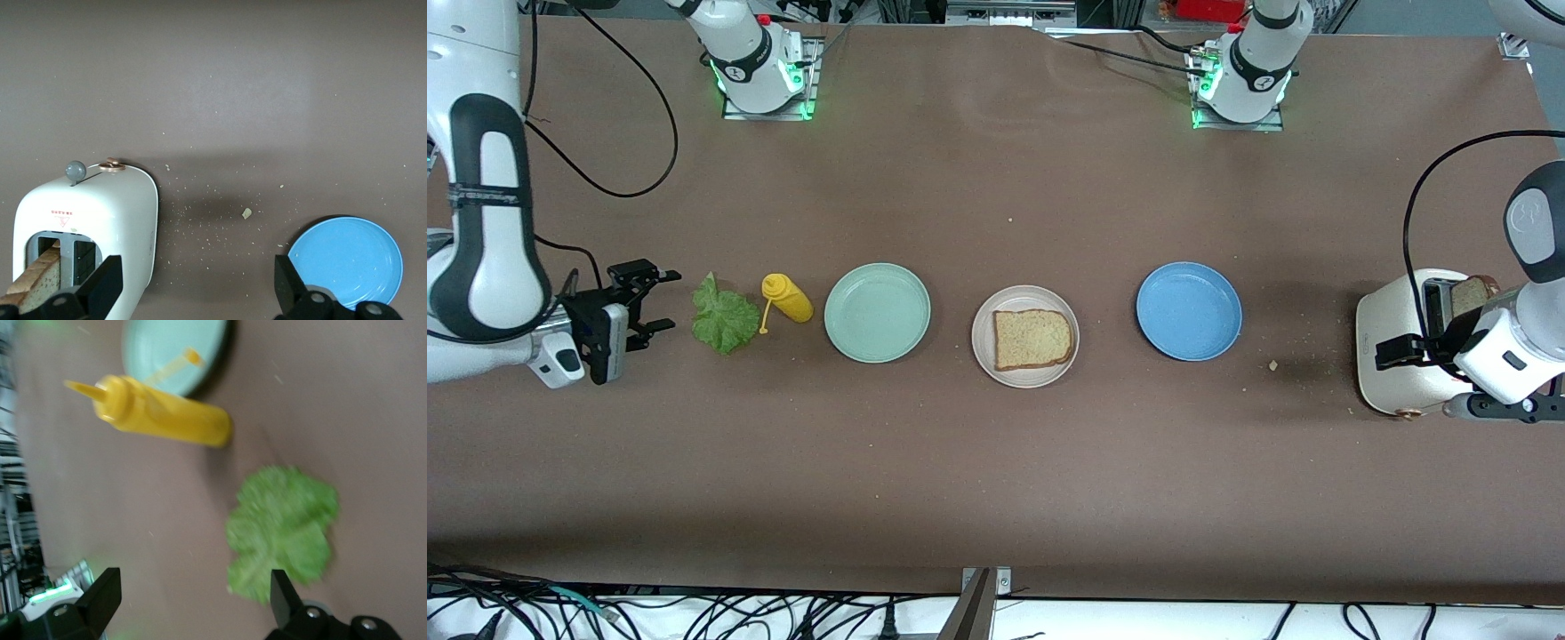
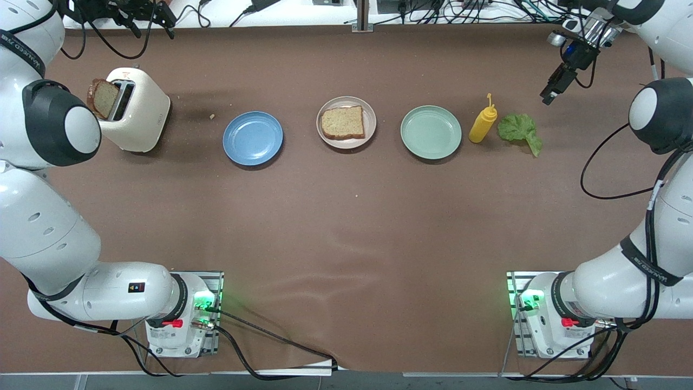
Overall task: Make sandwich in beige plate with both arms
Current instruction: 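Grasp the green lettuce leaf with the right gripper and lift it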
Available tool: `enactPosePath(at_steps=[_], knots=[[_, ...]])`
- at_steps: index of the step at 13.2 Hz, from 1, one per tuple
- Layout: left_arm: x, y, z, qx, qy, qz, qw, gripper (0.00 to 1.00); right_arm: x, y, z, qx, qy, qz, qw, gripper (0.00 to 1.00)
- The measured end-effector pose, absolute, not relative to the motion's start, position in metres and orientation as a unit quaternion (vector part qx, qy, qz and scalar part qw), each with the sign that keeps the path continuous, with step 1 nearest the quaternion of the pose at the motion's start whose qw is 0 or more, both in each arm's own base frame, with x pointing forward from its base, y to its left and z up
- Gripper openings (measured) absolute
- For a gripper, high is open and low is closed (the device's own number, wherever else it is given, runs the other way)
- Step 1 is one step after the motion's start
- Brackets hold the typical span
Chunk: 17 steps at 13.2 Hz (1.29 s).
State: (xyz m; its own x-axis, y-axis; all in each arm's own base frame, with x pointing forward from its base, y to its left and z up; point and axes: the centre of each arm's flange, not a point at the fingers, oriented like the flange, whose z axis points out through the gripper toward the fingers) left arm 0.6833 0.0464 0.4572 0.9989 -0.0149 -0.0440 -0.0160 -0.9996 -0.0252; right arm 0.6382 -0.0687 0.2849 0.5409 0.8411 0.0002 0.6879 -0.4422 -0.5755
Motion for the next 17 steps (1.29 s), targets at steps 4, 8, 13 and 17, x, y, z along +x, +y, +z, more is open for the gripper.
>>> enactPosePath(at_steps=[4,8,13,17], knots=[[0.683,0.047,0.457,-1.0,0.007,0.022,0.013,1.0,0.625,-0.012,0.29,-0.901,-0.374,0.191,0.113,1.0],[0.683,0.047,0.457,-1.0,0.007,0.022,0.013,1.0,0.577,-0.014,0.257,-0.934,-0.321,0.146,0.061,1.0],[0.683,0.047,0.457,-1.0,0.007,0.022,0.013,1.0,0.537,-0.023,0.201,-0.962,-0.249,0.104,0.023,1.0],[0.683,0.047,0.457,-1.0,0.007,0.022,0.013,1.0,0.535,-0.021,0.192,-0.979,-0.189,0.077,0.005,0.99]])
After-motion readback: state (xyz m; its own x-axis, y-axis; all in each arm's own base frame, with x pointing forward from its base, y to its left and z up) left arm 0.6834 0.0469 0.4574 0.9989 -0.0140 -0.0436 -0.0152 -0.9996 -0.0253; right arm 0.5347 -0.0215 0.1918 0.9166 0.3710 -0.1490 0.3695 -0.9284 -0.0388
